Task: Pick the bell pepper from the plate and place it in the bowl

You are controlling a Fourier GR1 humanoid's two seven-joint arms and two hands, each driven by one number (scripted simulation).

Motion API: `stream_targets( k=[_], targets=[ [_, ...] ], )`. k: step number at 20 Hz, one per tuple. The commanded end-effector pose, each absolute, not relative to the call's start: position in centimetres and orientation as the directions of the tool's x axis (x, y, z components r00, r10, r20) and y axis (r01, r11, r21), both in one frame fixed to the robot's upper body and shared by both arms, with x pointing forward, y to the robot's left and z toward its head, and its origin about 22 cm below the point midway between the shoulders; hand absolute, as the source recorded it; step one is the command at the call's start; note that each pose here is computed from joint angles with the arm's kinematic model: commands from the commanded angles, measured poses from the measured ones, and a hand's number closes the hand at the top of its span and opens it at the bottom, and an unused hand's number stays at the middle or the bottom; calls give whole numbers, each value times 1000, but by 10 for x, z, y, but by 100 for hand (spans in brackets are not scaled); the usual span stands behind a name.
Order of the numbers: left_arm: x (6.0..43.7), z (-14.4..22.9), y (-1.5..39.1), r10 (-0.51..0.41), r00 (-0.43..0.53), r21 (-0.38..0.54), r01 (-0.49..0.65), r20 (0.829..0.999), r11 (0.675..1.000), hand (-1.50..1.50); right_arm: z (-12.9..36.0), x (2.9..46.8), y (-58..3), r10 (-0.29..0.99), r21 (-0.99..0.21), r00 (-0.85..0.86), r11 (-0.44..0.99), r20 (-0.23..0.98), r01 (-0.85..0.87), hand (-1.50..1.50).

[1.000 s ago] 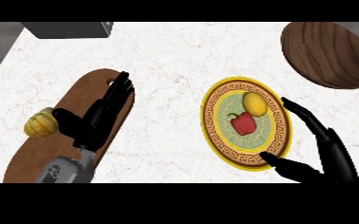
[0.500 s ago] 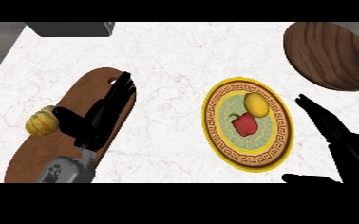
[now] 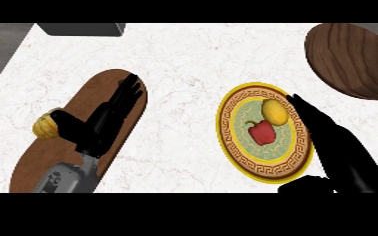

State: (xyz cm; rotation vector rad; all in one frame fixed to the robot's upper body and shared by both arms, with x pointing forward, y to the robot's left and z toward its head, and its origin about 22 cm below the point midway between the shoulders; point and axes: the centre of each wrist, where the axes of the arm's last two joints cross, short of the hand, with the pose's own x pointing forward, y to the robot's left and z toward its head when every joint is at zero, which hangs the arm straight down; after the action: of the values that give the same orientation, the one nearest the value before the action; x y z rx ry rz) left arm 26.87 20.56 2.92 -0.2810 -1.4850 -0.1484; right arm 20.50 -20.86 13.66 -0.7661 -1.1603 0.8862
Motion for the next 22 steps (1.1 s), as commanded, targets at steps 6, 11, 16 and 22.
stream_targets(
  k=[6, 11, 16, 22],
  targets=[
    [265, 33, 204, 79, 88, -100, 273, 993, 957, 0, 131, 236, -180, 910, -865, 284, 386, 301, -321, -150],
    [272, 31, 198, 73, 90, -93, 247, 993, 965, 0, 111, 243, -171, 917, -854, 294, 370, 271, -366, -150],
    [260, 27, 200, 73, 91, -94, 251, 993, 963, 0, 99, 244, -176, 913, -848, 304, 377, 273, -373, -150],
    [261, 38, 218, 80, 101, -103, 248, 992, 963, 0, 88, 267, -154, 928, -860, 276, 345, 251, -376, -150]
  ],
)
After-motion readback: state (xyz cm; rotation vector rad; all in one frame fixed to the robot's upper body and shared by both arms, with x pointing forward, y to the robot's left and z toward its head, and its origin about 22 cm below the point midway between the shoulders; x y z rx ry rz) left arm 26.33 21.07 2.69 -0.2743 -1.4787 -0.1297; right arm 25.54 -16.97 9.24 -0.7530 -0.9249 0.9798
